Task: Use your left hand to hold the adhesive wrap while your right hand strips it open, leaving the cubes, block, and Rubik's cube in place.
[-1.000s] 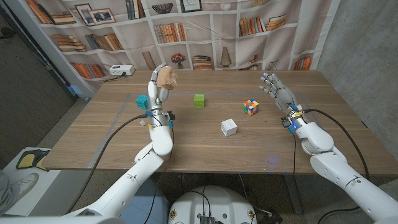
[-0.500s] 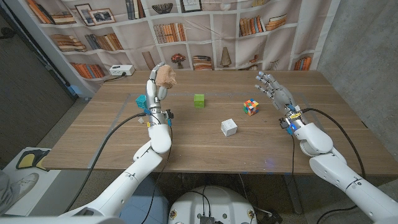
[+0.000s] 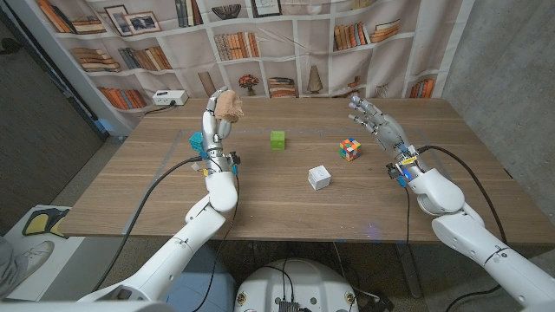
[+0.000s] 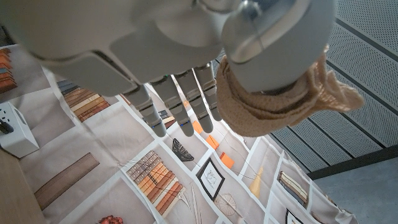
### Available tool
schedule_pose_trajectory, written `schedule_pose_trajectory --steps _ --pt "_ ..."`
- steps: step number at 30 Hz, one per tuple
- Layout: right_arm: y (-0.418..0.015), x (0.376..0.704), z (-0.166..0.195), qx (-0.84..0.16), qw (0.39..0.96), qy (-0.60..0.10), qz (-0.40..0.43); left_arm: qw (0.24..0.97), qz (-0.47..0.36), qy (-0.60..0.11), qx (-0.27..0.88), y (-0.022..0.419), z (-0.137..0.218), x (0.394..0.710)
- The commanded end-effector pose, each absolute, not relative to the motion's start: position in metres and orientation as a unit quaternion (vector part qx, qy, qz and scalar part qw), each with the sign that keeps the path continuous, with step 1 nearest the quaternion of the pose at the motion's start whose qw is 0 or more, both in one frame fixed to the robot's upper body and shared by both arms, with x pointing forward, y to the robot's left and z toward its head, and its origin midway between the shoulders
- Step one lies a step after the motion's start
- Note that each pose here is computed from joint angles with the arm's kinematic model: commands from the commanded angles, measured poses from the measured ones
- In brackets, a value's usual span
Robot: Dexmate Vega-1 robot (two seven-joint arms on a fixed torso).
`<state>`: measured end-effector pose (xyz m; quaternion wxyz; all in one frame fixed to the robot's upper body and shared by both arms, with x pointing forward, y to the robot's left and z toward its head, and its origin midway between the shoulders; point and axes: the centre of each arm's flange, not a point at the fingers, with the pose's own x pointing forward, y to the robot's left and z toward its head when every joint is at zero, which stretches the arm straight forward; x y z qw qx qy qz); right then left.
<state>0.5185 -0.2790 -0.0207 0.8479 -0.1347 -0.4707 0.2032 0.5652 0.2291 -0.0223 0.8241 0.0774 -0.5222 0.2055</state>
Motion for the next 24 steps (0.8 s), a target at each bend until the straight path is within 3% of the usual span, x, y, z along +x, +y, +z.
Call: schedule_pose_trajectory --steps 1,24 --pt "-0.268 0.500 -0.012 -0.176 0.824 -0.496 0.209 0.822 0.207 -0.524 0.080 0.229 -0.018 0.566" --pt "-0.243 0.472 -0.001 -0.259 0.794 -0.511 0.203 0.820 0.199 -0.530 0.082 0.220 -0.015 0.568"
